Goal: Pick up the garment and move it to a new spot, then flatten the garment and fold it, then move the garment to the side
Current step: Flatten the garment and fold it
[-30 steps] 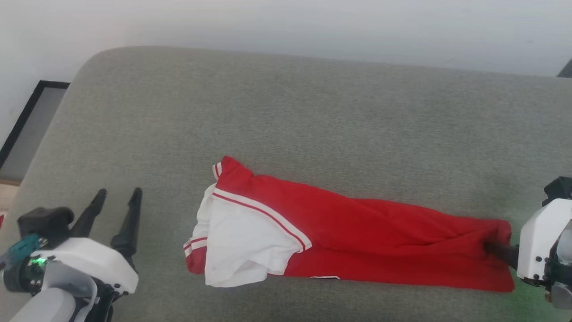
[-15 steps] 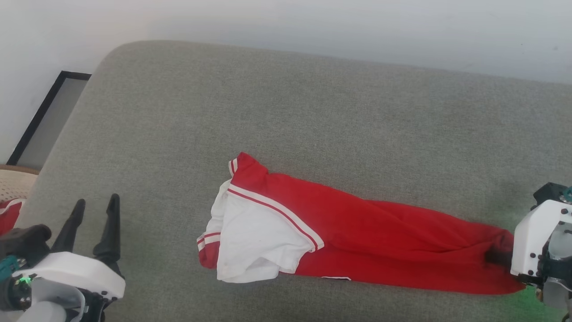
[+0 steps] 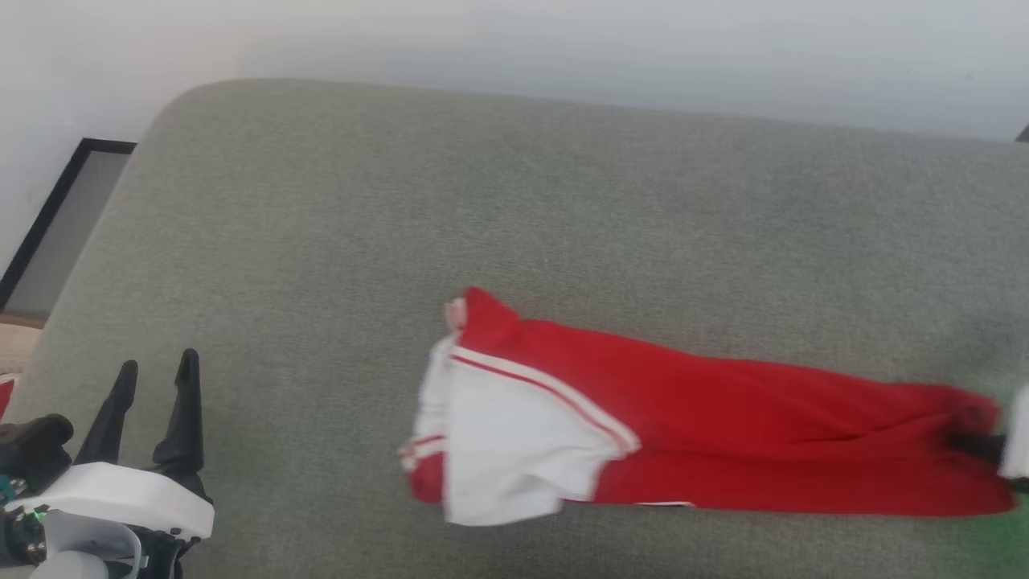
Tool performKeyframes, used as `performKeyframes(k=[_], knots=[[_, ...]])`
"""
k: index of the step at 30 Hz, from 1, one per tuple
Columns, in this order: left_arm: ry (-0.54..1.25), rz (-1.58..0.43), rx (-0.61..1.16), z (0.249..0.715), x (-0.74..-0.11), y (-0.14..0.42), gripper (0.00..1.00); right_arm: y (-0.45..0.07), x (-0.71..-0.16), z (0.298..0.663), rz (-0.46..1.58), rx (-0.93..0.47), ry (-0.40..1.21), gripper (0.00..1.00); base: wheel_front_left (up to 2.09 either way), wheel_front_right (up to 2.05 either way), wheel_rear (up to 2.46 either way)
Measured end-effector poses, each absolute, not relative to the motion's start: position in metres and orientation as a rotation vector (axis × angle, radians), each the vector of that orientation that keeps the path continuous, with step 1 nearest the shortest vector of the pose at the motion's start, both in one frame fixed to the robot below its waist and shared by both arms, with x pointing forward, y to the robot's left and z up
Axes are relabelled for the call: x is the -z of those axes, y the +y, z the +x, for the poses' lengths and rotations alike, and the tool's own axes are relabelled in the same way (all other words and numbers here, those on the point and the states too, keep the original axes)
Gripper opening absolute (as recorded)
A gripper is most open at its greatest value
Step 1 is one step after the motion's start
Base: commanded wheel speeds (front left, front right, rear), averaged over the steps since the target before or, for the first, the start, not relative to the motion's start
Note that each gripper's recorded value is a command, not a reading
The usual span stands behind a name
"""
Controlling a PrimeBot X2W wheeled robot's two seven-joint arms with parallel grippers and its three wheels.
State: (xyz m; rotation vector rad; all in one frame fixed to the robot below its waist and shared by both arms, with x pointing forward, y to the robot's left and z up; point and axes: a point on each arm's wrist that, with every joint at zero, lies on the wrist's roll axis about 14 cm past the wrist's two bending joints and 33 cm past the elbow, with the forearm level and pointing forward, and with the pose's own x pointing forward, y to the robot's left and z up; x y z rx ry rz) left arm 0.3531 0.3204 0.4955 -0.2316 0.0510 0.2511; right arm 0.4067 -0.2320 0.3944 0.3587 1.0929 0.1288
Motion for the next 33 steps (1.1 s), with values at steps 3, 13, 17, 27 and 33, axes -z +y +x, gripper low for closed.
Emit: performKeyframes(k=[3, 13, 17, 27, 33], knots=[[0.052, -0.231, -0.234, 0.360, -0.494, 0.316, 1.00, -0.273, -0.400, 0.408, 0.370, -0.019, 1.069, 0.00, 0.00, 0.00, 0.00], [0.061, -0.226, -0.184, 0.380, -0.488, 0.302, 1.00, -0.338, -0.409, 0.412, 0.312, 0.156, 1.036, 0.00, 0.00, 0.00, 0.00], [0.057, -0.231, -0.178, 0.382, -0.488, 0.300, 1.00, -0.319, -0.417, 0.419, 0.309, 0.087, 1.006, 0.00, 0.00, 0.00, 0.00], [0.041, -0.230, -0.177, 0.379, -0.494, 0.302, 1.00, -0.212, -0.451, 0.421, 0.258, -0.274, 0.931, 0.00, 0.00, 0.00, 0.00], [0.037, -0.232, -0.180, 0.371, -0.496, 0.302, 1.00, -0.141, -0.461, 0.416, 0.219, -0.470, 0.918, 0.00, 0.00, 0.00, 0.00]])
